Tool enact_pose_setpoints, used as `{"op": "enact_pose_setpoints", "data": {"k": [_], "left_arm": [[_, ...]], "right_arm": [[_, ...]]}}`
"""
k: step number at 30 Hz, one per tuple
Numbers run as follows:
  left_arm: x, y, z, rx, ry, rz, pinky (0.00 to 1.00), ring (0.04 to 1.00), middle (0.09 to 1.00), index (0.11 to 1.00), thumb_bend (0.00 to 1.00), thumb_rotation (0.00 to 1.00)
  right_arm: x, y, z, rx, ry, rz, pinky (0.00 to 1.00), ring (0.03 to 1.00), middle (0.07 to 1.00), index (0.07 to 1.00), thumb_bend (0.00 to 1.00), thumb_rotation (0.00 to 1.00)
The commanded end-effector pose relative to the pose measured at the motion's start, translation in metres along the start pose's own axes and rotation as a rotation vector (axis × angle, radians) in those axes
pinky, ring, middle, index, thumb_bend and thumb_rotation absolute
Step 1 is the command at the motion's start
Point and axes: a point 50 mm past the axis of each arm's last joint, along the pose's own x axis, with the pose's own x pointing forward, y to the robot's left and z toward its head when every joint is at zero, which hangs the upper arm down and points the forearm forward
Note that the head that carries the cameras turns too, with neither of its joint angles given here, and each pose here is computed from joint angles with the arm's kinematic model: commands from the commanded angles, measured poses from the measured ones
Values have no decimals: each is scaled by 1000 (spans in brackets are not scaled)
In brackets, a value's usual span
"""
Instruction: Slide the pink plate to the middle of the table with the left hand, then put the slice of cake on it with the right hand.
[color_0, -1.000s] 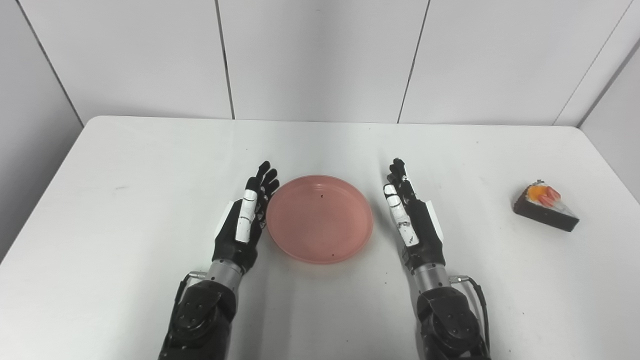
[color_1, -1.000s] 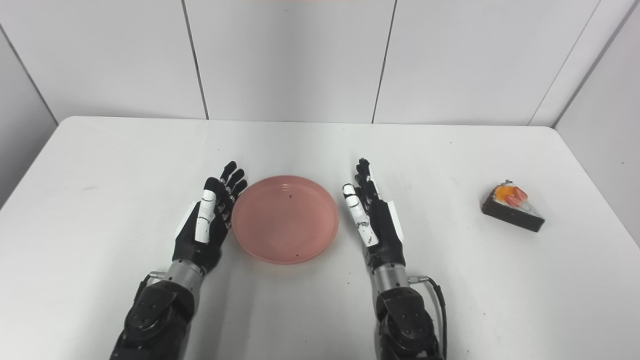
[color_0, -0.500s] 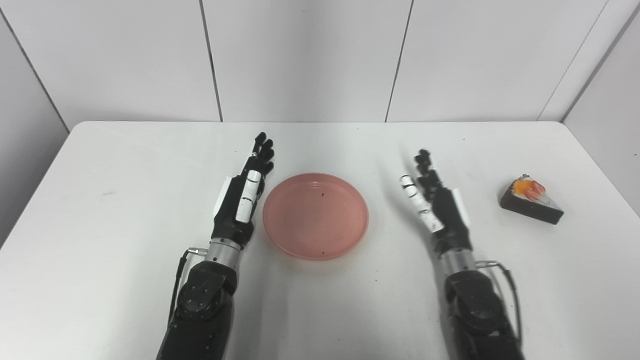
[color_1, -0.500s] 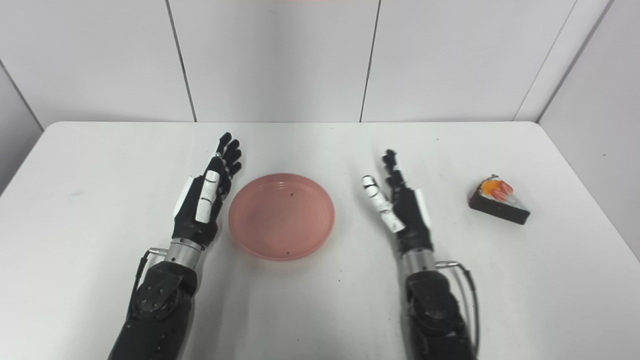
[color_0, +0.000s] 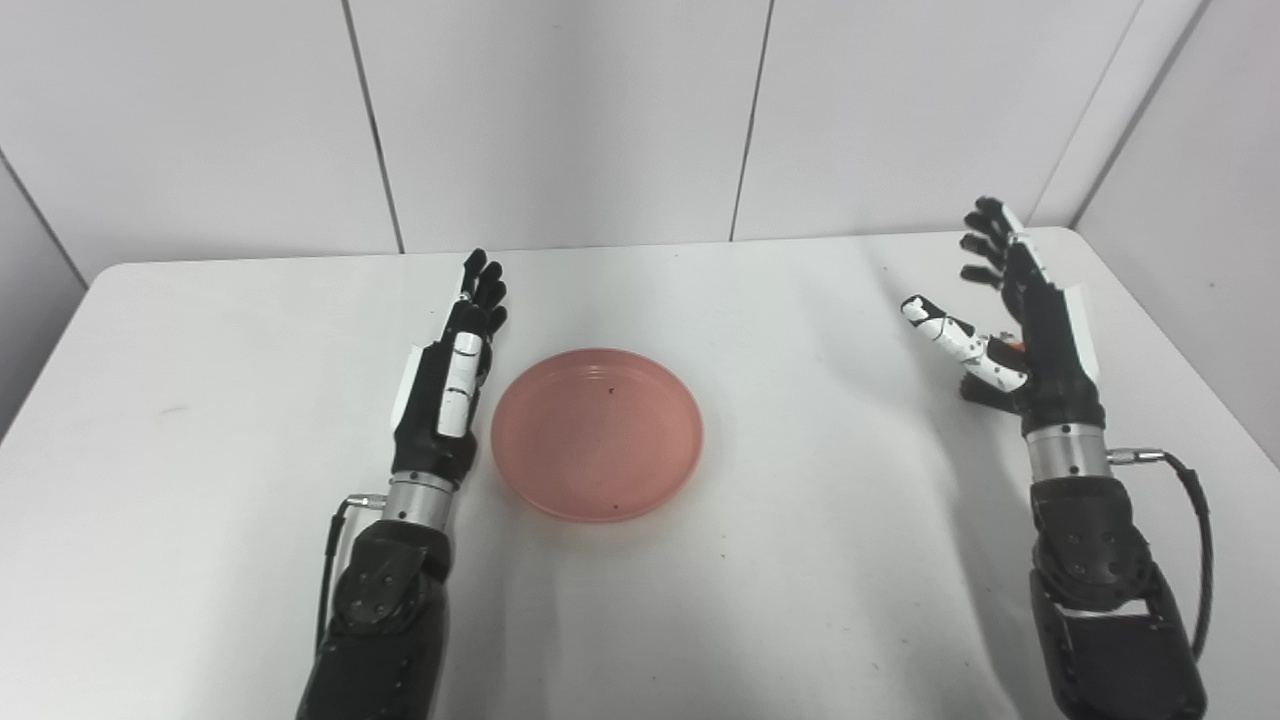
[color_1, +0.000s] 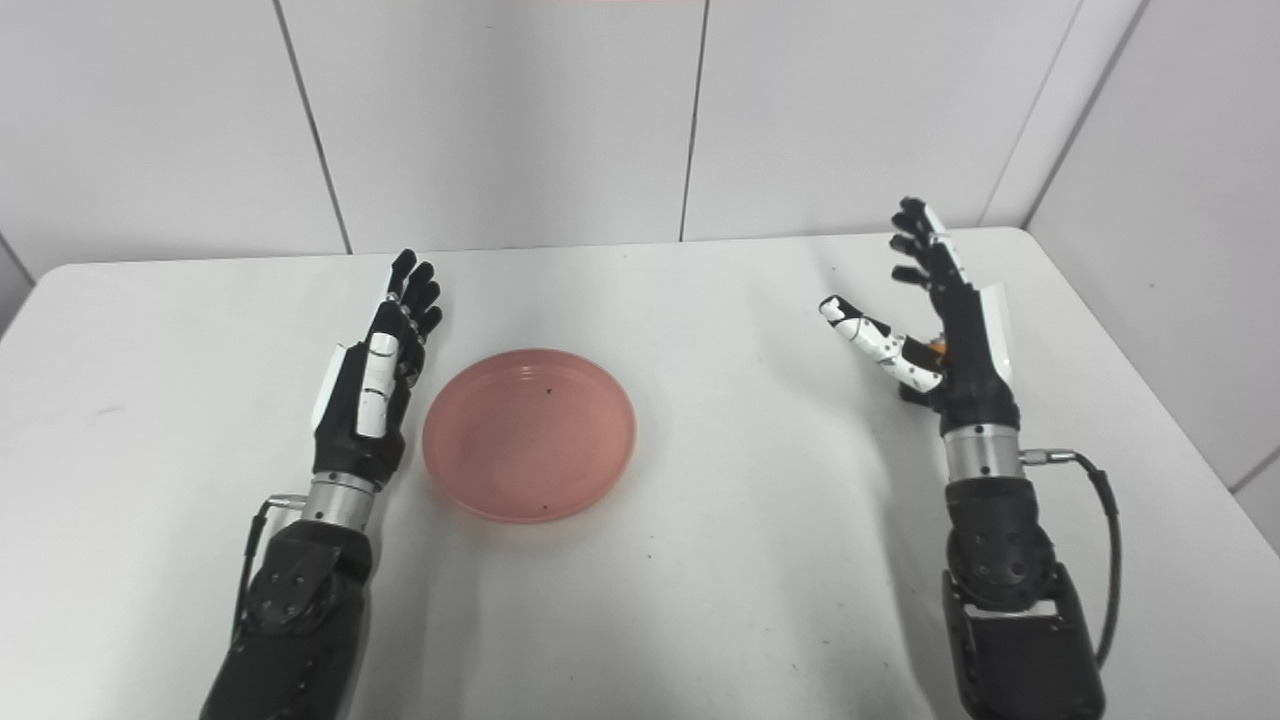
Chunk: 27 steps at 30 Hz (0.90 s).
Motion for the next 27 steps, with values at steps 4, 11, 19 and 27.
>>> {"op": "enact_pose_setpoints", "data": {"k": [4,11,19,27], "left_arm": [[-59,15,-51,-29,203,82,1000,989,1000,1000,646,1000],[-68,28,-55,-45,235,118,977,960,969,983,671,1000],[-74,45,-70,-81,270,184,881,875,877,879,694,995],[-78,47,-74,-74,289,187,844,852,851,850,728,1000]], "right_arm": [[11,-44,4,-105,-64,-107,822,865,887,902,685,510],[18,-77,-9,-320,19,-121,864,898,894,922,767,556],[24,-77,-18,-472,120,-90,742,850,900,898,805,506],[26,-64,-22,-485,172,14,742,843,875,877,816,498]]}}
